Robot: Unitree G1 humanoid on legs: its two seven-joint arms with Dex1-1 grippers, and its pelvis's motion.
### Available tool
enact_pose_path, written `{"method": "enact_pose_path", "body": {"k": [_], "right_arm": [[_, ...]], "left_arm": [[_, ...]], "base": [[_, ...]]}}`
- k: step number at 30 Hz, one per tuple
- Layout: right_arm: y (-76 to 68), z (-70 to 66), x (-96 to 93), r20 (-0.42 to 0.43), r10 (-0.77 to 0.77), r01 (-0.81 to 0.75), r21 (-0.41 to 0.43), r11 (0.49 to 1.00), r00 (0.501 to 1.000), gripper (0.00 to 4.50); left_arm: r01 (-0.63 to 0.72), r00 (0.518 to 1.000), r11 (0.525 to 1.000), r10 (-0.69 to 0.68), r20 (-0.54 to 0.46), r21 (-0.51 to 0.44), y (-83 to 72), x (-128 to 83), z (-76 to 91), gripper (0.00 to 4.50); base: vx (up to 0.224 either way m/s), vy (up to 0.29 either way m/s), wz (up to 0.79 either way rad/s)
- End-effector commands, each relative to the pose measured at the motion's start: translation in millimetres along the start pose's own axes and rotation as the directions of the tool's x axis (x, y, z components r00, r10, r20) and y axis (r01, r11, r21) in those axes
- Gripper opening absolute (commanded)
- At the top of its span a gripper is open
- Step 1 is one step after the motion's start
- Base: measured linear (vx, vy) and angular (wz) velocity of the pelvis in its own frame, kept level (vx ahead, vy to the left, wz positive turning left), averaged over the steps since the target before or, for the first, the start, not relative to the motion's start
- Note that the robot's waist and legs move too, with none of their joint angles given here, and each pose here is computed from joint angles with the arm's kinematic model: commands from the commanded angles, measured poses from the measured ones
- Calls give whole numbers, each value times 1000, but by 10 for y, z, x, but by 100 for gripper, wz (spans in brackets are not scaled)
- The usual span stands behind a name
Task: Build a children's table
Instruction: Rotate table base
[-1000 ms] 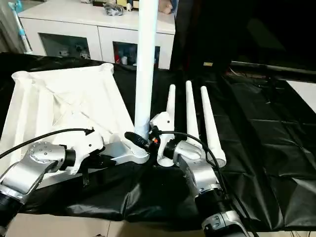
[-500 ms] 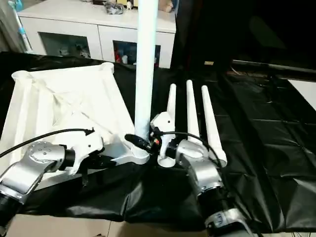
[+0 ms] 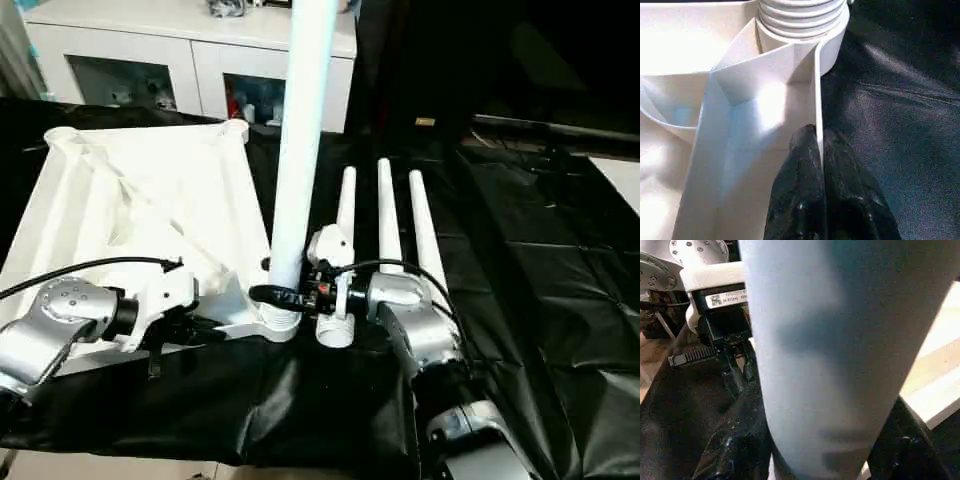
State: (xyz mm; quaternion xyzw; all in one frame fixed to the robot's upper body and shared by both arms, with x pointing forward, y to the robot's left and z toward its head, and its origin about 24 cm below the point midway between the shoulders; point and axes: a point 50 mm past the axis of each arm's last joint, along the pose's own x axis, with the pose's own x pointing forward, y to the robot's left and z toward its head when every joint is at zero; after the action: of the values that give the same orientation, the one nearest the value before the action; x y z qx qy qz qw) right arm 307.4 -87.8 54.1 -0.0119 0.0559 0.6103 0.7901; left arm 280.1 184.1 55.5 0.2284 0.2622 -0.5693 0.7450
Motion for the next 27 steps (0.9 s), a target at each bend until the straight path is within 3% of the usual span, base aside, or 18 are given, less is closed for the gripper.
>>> {"method": "enact_pose_path", "body": {"k": [1,9,12,15,23,25,27], "right_arm": [[37,-492,-272,-219,-29,58,128,990,975,185],[13,-512,-242,-228,-59,87,114,990,972,185],[-60,-549,-225,-243,-187,216,99,971,952,185],[-108,-608,-156,-247,-360,397,120,910,900,185],[12,-592,272,-214,-420,461,203,864,882,185],[-31,-568,397,-227,-522,566,223,794,822,185],[-44,-562,431,-236,-557,603,230,764,796,185]], "left_arm": [[-21,999,1000,22,-39,8,52,-101,-31,0],[-26,999,1000,27,-40,6,55,-95,-42,0],[-39,999,999,39,-34,-3,59,-88,-51,0],[-127,992,989,128,6,-73,96,-13,-26,0],[-272,953,925,297,58,-264,131,339,170,0],[-329,932,887,360,40,-323,157,454,260,0],[-347,925,875,380,32,-337,162,488,287,0]], "base": [[0,0,0],[0,0,0],[0,0,0],[0,0,0],[0,0,0],[0,0,0],[0,0,0]]}}
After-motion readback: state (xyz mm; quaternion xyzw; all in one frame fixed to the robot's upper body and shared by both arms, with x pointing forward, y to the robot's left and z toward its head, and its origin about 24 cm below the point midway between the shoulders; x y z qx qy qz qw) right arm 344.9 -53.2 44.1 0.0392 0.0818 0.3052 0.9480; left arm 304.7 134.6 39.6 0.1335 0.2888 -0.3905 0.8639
